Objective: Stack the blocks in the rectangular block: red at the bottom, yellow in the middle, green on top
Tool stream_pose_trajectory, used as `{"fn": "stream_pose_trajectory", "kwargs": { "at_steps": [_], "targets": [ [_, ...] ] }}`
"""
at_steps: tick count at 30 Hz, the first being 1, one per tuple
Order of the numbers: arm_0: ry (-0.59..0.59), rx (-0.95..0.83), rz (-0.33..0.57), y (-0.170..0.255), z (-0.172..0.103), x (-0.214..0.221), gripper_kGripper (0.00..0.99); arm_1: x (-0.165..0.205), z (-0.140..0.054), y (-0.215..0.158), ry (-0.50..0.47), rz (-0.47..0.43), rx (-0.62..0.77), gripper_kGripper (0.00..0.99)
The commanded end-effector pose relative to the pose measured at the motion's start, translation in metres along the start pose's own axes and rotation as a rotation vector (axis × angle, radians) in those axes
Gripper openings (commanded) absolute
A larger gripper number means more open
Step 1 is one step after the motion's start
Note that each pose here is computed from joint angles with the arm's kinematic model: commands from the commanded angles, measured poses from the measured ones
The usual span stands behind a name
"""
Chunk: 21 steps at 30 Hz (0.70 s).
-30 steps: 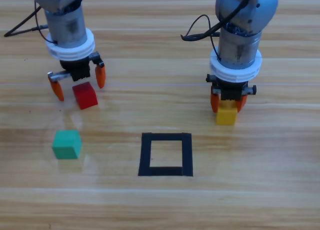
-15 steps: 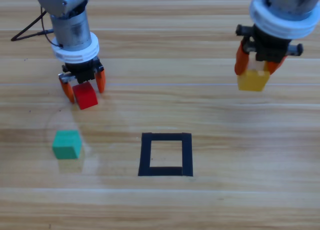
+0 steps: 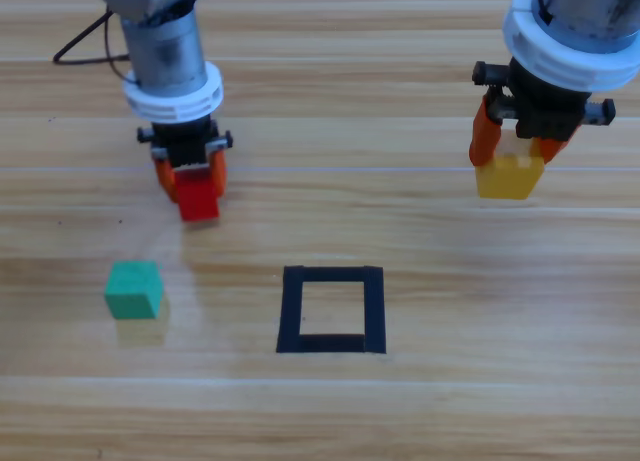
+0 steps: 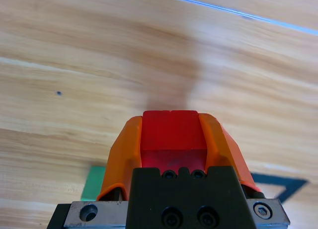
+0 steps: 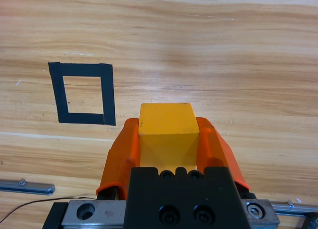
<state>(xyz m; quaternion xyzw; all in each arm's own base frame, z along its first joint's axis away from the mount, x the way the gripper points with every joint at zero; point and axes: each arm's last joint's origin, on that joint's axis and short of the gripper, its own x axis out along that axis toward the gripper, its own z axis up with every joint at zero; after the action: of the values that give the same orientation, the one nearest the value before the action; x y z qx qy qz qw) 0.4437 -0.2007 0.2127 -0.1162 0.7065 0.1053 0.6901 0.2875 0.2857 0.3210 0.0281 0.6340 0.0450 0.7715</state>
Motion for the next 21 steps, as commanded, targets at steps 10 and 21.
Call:
{"fn": "stream_pose_trajectory", "kwargs": {
  "at_steps": [10, 21],
  "targets": [
    [-0.041, 0.415, -0.176, -0.077, -0.102, -0.06, 0.021, 0.008, -0.01, 0.002, 0.027, -0.03, -0.048, 0.0],
    [-0.004, 0.571, -0.02, -0.102, -0.152, -0.032, 0.018, 0.001, -0.011, 0.0, 0.016, -0.018, -0.073, 0.002]
  ]
}}
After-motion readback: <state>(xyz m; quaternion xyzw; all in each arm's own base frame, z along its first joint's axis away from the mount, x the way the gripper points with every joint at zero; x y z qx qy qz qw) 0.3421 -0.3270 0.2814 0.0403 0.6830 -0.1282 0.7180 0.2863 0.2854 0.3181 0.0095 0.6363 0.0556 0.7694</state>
